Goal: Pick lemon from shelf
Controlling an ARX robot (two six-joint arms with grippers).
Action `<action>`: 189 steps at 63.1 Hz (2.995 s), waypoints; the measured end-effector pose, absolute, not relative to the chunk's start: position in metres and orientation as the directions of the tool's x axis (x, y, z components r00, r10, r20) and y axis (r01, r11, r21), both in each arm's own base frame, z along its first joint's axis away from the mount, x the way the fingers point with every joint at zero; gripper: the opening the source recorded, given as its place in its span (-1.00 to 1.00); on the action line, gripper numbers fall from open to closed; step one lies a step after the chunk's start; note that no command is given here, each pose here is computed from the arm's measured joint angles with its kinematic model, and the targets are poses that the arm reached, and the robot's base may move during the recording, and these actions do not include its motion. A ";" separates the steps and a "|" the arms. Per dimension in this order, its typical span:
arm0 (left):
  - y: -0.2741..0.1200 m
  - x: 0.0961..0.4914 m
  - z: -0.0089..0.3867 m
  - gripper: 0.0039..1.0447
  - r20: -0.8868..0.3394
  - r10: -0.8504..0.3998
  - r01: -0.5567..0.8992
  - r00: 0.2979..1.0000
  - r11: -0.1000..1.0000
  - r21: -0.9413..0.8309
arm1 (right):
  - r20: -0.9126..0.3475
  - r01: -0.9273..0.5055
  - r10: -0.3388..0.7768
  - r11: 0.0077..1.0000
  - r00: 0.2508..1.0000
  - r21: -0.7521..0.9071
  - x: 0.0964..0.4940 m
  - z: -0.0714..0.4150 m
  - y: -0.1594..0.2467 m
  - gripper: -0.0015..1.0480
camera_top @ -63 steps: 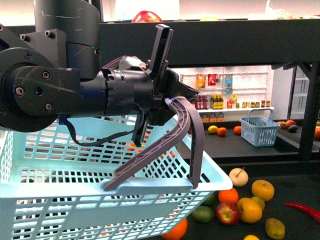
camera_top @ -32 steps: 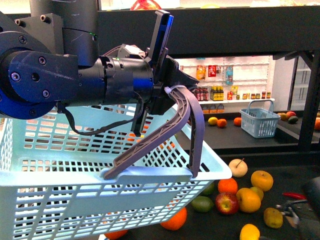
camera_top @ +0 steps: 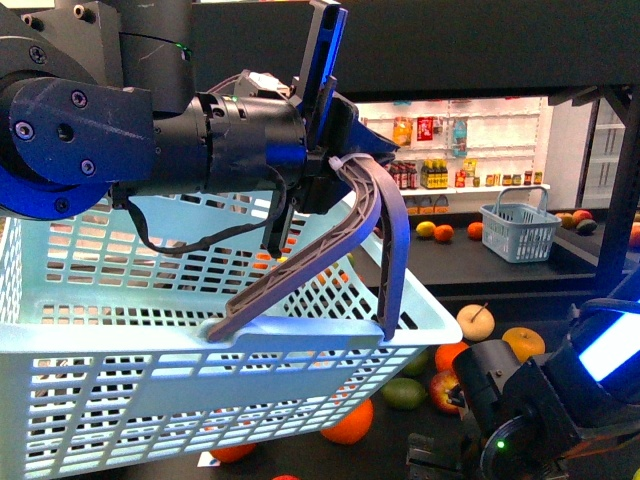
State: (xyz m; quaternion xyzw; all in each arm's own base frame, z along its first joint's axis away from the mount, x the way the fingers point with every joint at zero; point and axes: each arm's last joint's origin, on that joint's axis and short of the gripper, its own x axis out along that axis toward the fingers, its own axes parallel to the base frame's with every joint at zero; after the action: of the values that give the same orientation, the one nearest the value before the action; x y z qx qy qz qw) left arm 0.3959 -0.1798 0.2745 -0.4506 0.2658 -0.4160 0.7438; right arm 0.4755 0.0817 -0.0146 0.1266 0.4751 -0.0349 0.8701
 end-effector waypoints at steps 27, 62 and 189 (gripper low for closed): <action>-0.180 0.396 0.274 -0.89 -0.021 -0.858 0.379 0.513 0.248 -0.891 | -0.825 0.194 0.033 0.966 0.564 0.170 0.516 -0.036 0.103 0.86; -0.180 0.396 0.274 -0.89 -0.021 -0.858 0.379 0.513 0.248 -0.891 | -0.834 0.196 0.016 0.969 0.552 0.148 0.531 -0.067 0.113 0.78; -0.180 0.396 0.274 -0.89 -0.021 -0.859 0.379 0.512 0.248 -0.891 | -0.419 -0.161 0.409 0.844 0.810 0.512 0.428 0.231 0.113 0.35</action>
State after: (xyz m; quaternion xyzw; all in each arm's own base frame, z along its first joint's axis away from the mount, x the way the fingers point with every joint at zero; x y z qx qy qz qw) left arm 0.3959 -0.1798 0.2745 -0.4506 0.2659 -0.4161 0.7437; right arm 0.4279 0.1135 0.2309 0.2329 0.2664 0.1544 0.9225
